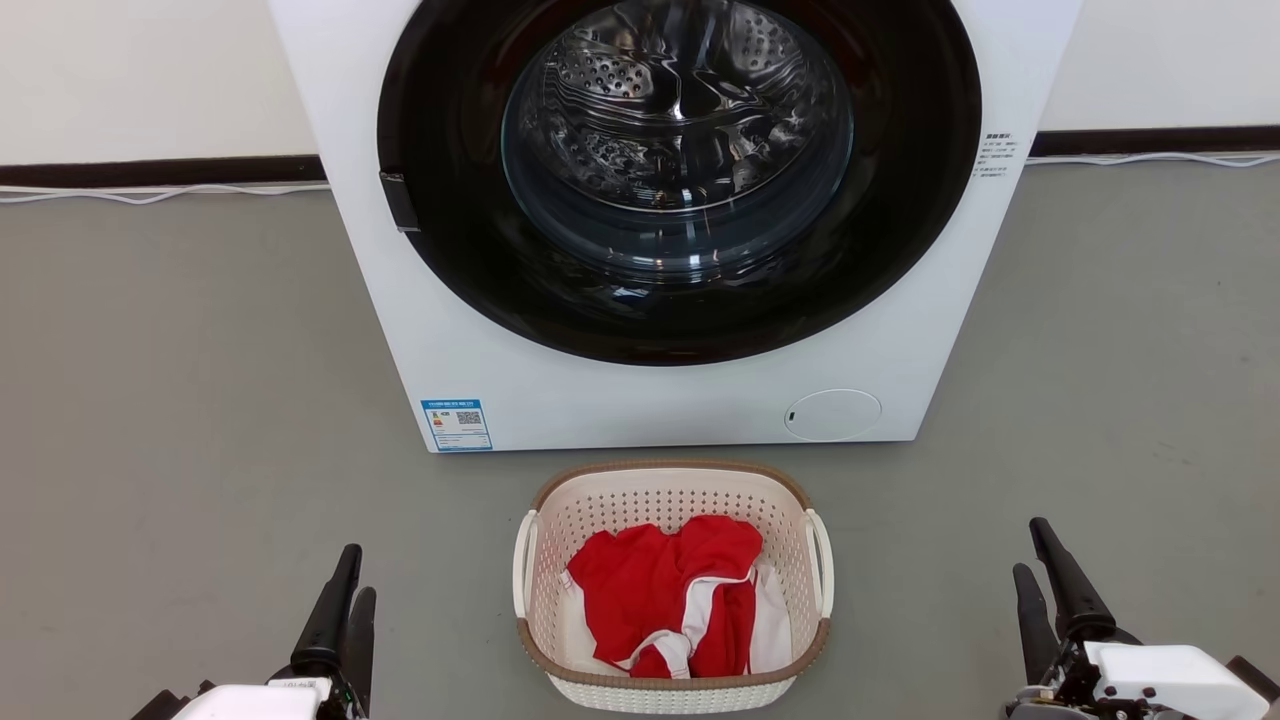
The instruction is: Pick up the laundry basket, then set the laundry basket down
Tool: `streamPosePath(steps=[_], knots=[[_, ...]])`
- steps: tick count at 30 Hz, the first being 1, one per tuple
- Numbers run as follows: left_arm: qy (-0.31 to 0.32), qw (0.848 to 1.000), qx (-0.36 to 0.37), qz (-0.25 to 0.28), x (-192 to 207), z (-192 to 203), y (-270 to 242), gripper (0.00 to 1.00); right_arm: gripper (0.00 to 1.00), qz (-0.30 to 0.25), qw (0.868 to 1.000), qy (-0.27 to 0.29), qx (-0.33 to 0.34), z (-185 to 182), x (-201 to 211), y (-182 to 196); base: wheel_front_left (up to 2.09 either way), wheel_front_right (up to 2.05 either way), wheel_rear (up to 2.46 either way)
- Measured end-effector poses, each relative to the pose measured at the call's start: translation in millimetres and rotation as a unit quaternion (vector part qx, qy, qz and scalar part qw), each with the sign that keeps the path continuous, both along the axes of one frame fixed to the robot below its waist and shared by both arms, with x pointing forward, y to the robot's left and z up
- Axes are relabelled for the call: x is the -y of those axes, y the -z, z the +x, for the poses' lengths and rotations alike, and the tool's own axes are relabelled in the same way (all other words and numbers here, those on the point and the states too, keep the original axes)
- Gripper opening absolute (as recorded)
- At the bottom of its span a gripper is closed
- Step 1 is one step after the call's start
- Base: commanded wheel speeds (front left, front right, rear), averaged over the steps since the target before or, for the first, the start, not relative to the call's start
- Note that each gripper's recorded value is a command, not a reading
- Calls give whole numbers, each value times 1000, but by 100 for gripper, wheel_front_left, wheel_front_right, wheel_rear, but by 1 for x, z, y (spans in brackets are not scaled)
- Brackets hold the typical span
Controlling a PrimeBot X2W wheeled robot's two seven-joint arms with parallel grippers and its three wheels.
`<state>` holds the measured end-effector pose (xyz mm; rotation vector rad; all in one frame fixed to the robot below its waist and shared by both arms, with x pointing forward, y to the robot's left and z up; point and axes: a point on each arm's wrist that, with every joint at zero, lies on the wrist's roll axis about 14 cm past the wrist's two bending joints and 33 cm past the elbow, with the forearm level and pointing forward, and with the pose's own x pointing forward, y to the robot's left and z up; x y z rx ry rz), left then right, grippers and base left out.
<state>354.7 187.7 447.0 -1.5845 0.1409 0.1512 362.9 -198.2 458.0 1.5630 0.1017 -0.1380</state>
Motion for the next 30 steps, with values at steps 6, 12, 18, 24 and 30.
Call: streamPosePath(steps=[6, 12, 18, 24, 30], knots=[[-1, 1000, 1, 8, 0, -1, -1, 100, 100, -19, 1000, -1, -1, -1, -1, 0, 0, 0, 0], [0, 999, -7, 37, 0, -6, 4, 100, 100, -54, 998, -5, -6, -4, -1, 2, 0, 0, 0], [4, 998, -8, 70, -1, -6, 4, 100, 100, -97, 995, -11, -5, -3, 0, 0, 0, 0, 0], [9, 994, -13, 105, -1, -7, 4, 100, 100, -149, 989, -16, -2, -3, 1, -3, 0, 0, 0], [13, 989, -21, 149, -2, -8, 5, 100, 100, -212, 977, -29, -2, -3, 0, -4, 0, 0, 0]])
